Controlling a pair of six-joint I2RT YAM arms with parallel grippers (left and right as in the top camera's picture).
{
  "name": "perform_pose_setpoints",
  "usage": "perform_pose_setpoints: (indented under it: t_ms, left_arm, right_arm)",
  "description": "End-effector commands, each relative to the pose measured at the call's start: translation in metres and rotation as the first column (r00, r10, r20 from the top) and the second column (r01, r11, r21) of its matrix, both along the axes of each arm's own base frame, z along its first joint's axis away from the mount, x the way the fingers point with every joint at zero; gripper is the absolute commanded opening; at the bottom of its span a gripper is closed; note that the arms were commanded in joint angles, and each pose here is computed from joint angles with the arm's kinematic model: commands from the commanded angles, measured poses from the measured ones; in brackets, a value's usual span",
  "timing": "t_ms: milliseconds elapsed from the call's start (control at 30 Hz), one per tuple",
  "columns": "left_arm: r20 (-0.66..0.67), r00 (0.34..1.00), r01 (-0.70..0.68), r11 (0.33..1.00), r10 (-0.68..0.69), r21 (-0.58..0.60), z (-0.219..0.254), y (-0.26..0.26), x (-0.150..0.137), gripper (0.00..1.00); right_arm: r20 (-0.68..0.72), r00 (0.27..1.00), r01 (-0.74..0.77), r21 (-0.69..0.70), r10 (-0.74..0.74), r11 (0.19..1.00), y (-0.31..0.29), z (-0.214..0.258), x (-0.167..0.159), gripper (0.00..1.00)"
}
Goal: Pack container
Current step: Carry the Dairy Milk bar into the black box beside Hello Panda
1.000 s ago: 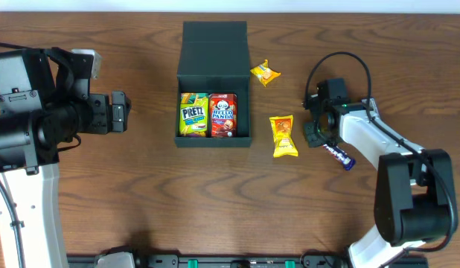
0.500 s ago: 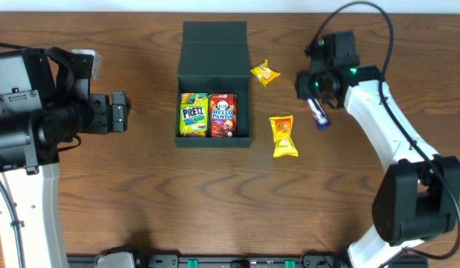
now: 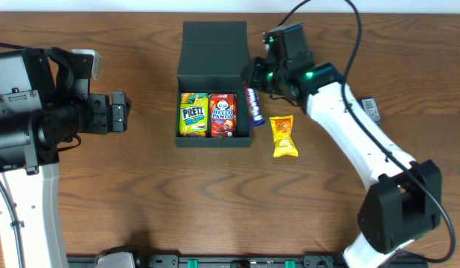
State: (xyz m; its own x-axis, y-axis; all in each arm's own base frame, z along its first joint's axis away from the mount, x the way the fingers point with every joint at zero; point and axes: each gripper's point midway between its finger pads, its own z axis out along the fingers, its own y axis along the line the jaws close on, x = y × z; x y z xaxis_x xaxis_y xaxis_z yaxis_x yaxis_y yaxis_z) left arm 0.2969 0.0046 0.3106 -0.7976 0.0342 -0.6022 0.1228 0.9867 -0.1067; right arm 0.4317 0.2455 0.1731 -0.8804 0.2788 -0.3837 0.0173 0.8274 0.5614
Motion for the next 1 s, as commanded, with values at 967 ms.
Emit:
perform_pose_setpoints:
  t_ms: [967]
  left_arm:
    - [0.019,1.000,-0.011,1.000,0.011,0.004,0.006,0.002,0.001,0.95]
  right_arm:
    - [-0.079,0.977,0.193,-0.079,-0.199,0.978,0.014,-0.057,0.012,0.32]
